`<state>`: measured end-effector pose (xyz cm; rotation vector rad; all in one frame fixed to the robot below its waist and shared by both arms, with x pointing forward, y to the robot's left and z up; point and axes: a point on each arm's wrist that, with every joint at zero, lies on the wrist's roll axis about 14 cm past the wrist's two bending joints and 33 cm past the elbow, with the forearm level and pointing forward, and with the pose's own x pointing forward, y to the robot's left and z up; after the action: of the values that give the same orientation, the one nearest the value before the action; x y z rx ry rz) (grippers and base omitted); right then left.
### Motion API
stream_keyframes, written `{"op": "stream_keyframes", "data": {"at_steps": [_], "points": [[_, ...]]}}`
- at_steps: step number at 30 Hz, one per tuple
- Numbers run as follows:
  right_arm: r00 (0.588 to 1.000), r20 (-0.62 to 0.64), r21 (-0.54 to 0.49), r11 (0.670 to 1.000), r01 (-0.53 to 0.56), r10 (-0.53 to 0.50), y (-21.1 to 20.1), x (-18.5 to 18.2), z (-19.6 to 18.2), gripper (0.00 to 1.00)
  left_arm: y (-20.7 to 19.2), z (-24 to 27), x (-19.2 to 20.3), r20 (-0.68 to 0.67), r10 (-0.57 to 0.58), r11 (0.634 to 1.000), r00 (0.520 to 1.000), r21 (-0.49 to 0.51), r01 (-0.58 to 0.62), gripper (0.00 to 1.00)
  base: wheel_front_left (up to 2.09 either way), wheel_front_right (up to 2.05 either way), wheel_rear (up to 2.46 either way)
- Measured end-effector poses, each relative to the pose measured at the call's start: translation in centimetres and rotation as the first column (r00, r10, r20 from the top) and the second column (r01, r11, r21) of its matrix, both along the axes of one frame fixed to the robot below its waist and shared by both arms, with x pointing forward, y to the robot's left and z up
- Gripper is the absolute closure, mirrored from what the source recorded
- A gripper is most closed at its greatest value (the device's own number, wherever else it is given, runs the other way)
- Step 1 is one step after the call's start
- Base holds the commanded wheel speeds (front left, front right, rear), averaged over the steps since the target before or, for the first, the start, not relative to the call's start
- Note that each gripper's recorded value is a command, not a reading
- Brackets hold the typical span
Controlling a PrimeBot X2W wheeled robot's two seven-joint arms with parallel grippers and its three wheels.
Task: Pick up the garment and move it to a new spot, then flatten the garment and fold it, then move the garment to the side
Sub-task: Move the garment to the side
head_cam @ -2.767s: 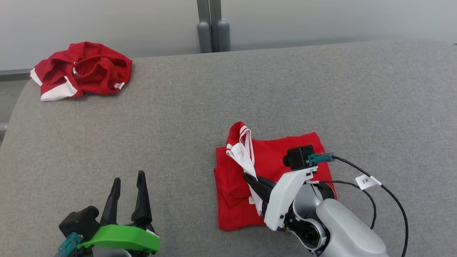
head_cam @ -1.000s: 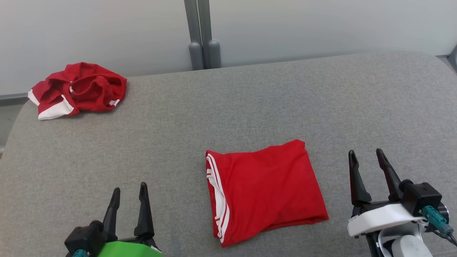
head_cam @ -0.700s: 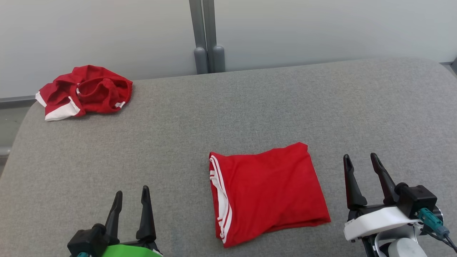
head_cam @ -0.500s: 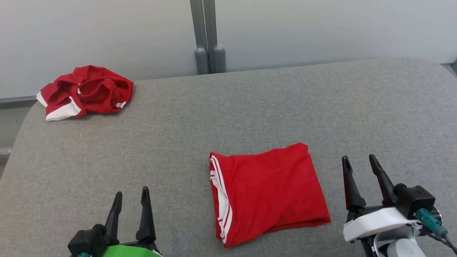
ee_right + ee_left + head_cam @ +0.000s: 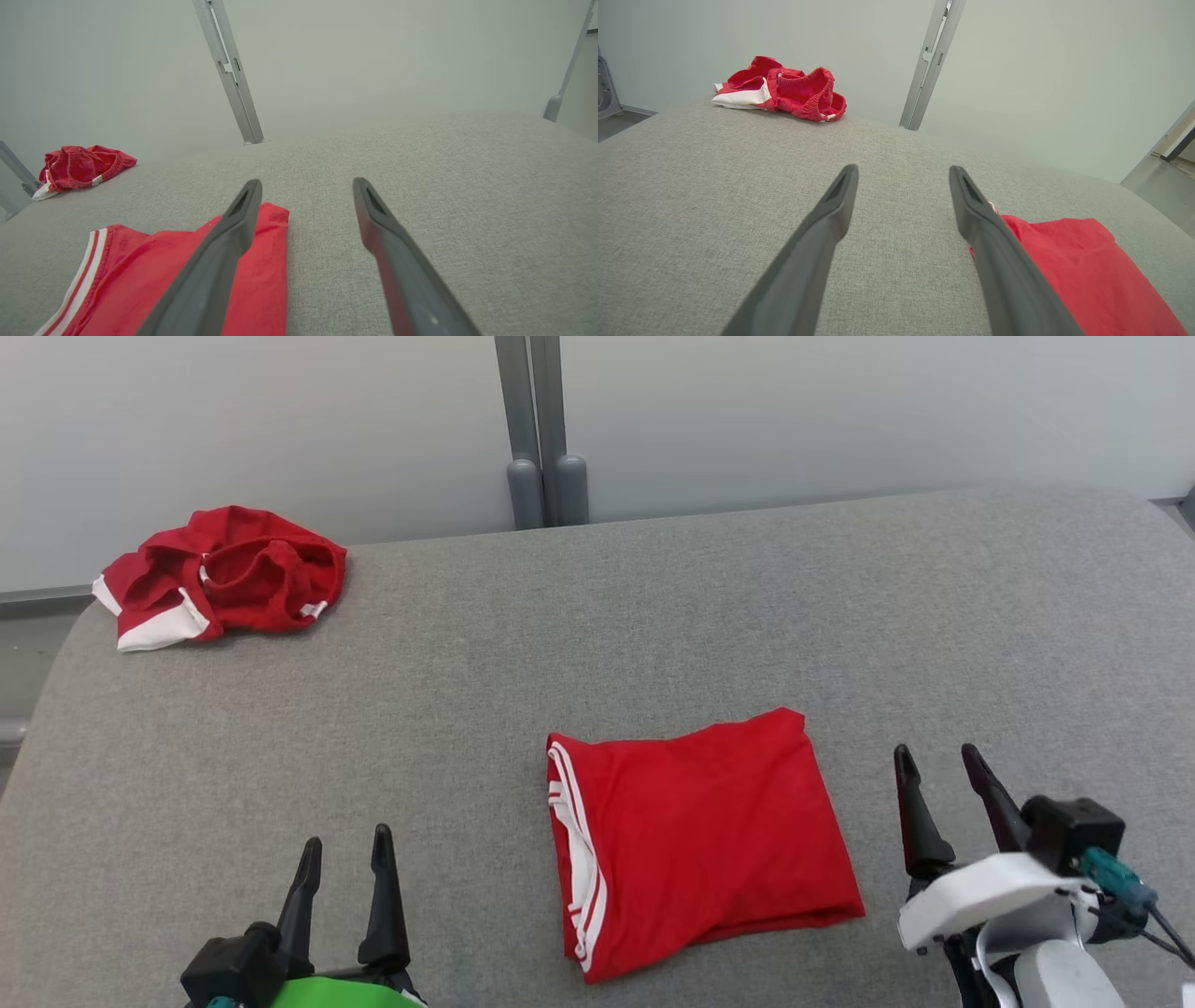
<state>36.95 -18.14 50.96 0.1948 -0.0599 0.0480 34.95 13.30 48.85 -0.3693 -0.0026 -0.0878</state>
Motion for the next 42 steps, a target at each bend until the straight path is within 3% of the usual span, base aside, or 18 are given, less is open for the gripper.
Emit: {"op": "stream_keyframes", "data": {"at_steps": [5, 13, 27, 28, 29, 30, 32, 36, 42], "points": [[0.977, -0.205, -0.003, 0.998, -0.063, 0.061, 0.6, 1.7, -2.4, 0.00, -0.1, -0.4, 0.0, -0.012, -0.003, 1.000, 1.000, -0.002, 0.002, 0.00, 0.00, 0.00, 0.00], [0.871, -0.461, 0.067, 0.985, -0.159, 0.172, 2.5, 2.5, -7.4, 0.00, 0.7, -1.0, 0.4, -0.030, 0.021, 1.000, 0.999, -0.003, -0.021, 0.00, 0.00, 0.00, 0.00], [0.756, -0.594, 0.113, 0.959, -0.260, 0.275, 5.7, 4.3, -11.6, 0.00, 2.3, -2.5, 0.8, -0.076, 0.069, 0.998, 0.995, 0.010, -0.069, 0.00, 0.00, 0.00, 0.00], [0.751, -0.596, 0.115, 0.956, -0.269, 0.283, 6.0, 4.4, -11.7, 0.20, 2.3, -2.5, 0.8, -0.077, 0.069, 0.998, 0.995, 0.010, -0.069, 0.00, 0.00, 0.00, 0.00], [0.750, -0.596, 0.116, 0.955, -0.274, 0.287, 6.2, 4.5, -11.7, 0.53, 2.2, -2.6, 0.8, -0.079, 0.068, 0.998, 0.995, 0.011, -0.068, 0.00, 0.00, 0.00, 0.00], [0.748, -0.596, 0.117, 0.953, -0.279, 0.292, 6.3, 4.5, -11.7, 0.65, 2.2, -2.6, 0.8, -0.080, 0.067, 0.998, 0.995, 0.011, -0.066, 0.00, 0.00, 0.00, 0.00], [0.747, -0.596, 0.118, 0.952, -0.281, 0.295, 6.4, 4.6, -11.8, 1.00, 2.1, -2.7, 0.9, -0.082, 0.062, 0.998, 0.995, 0.012, -0.061, 0.00, 0.00, 0.00, 0.00], [0.765, -0.576, 0.106, 0.954, -0.279, 0.287, 6.0, 4.9, -11.4, 1.00, 1.5, -2.8, 1.1, -0.083, 0.043, 0.999, 0.996, 0.023, -0.041, 0.00, 0.00, 0.00, 0.00], [0.833, -0.517, 0.036, 0.977, -0.210, 0.198, 1.9, 5.7, -9.9, 1.00, -0.2, -3.0, 1.9, -0.081, -0.016, 0.999, 0.997, 0.028, 0.019, 0.00, 0.00, 0.00, 0.00]]}}
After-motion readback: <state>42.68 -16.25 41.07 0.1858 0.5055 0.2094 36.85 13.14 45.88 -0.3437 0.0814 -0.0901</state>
